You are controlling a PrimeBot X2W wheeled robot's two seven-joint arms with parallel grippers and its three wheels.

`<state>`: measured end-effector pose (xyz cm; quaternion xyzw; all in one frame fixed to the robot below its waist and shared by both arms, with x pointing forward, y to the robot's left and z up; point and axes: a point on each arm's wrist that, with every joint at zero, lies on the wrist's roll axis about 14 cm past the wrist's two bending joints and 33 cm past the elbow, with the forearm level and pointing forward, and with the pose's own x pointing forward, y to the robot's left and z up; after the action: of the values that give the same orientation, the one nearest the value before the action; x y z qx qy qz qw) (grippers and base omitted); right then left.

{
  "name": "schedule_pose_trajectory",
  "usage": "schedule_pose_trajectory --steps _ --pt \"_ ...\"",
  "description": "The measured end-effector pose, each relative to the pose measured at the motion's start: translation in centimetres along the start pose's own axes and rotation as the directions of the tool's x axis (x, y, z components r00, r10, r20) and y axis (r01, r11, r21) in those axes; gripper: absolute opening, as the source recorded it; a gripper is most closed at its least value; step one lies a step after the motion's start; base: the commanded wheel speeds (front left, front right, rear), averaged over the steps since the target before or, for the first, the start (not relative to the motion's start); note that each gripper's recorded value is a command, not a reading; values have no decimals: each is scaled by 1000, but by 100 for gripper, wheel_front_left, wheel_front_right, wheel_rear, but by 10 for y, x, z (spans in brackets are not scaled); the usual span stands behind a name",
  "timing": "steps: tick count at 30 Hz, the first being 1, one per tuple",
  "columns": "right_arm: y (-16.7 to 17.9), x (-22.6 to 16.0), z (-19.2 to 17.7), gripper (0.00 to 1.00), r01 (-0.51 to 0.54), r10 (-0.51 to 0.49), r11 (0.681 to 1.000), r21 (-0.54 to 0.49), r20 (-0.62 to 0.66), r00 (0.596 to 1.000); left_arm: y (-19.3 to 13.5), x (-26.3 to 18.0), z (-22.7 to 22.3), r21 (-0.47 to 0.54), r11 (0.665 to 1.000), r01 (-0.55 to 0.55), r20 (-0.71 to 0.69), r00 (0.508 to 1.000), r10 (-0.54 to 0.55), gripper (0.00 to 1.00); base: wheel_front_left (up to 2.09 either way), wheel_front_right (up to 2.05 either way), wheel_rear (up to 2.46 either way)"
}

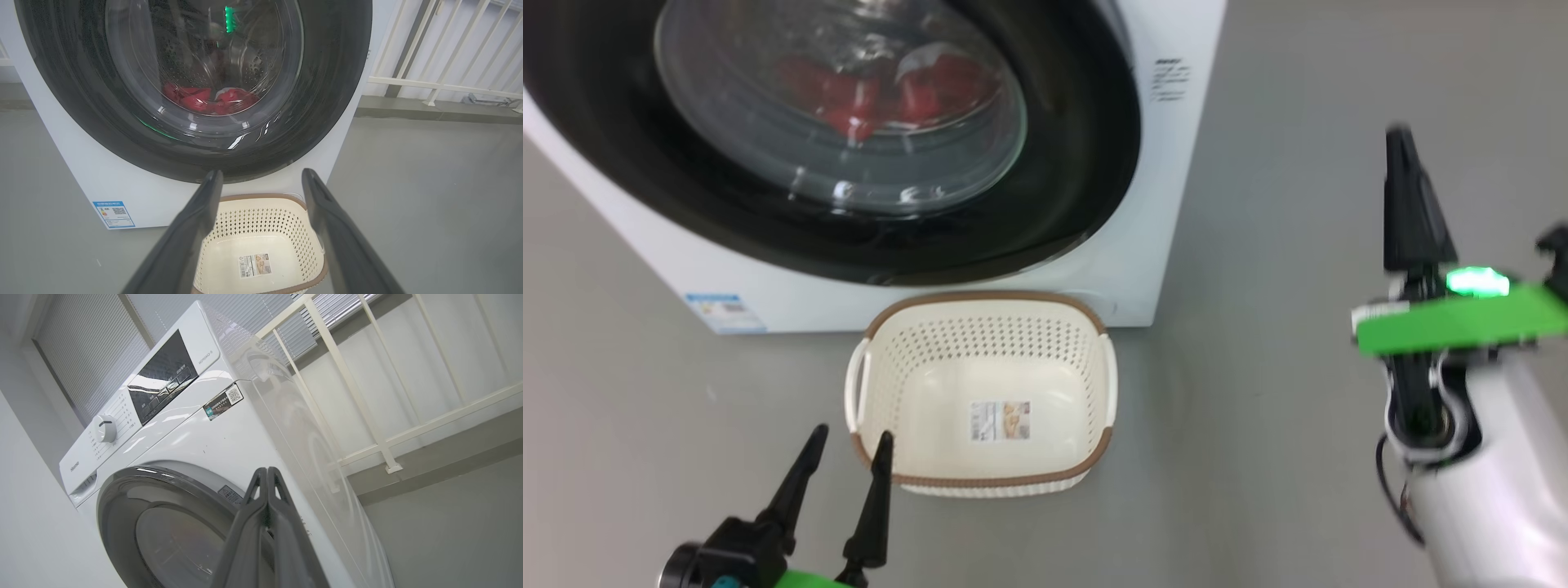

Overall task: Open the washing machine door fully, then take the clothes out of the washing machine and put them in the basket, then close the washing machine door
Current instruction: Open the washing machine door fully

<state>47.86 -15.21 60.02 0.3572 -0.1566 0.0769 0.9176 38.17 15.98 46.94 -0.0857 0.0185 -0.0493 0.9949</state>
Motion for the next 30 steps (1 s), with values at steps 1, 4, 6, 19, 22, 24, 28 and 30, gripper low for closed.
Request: schedule_pose_trajectory --steps 1,4,6,19,22,24,28,30 --pt "5 8 -3 0 -25 25 1000 0 -10 1000 0 2 0 0 1000 -1 1 1000 1 100 0 0 0" --pt "15 29 -11 0 -70 70 997 17 -29 997 2 5 0 -5 1000 -4 1 1000 4 100 0 0 0" --pt "22 41 -18 0 -93 96 994 51 -49 994 4 7 0 -5 1000 -10 -1 1000 10 100 0 0 0" --pt "41 107 -58 0 -109 185 936 335 -205 961 22 18 -11 -23 998 -59 -33 998 58 100 0 0 0" --pt "41 114 -74 0 -88 206 922 377 -285 936 23 20 -13 -28 998 -65 -40 997 63 100 0 0 0" --pt "40 115 -87 0 -63 219 910 409 -346 912 24 20 -16 -27 997 -67 -47 997 66 100 0 0 0" --pt "41 116 -110 0 -16 255 883 469 -452 855 26 23 -19 -32 997 -73 -55 996 71 100 0 0 0" --pt "45 117 -117 0 -13 283 873 487 -486 827 28 23 -22 -34 996 -78 -63 995 75 100 0 0 0"
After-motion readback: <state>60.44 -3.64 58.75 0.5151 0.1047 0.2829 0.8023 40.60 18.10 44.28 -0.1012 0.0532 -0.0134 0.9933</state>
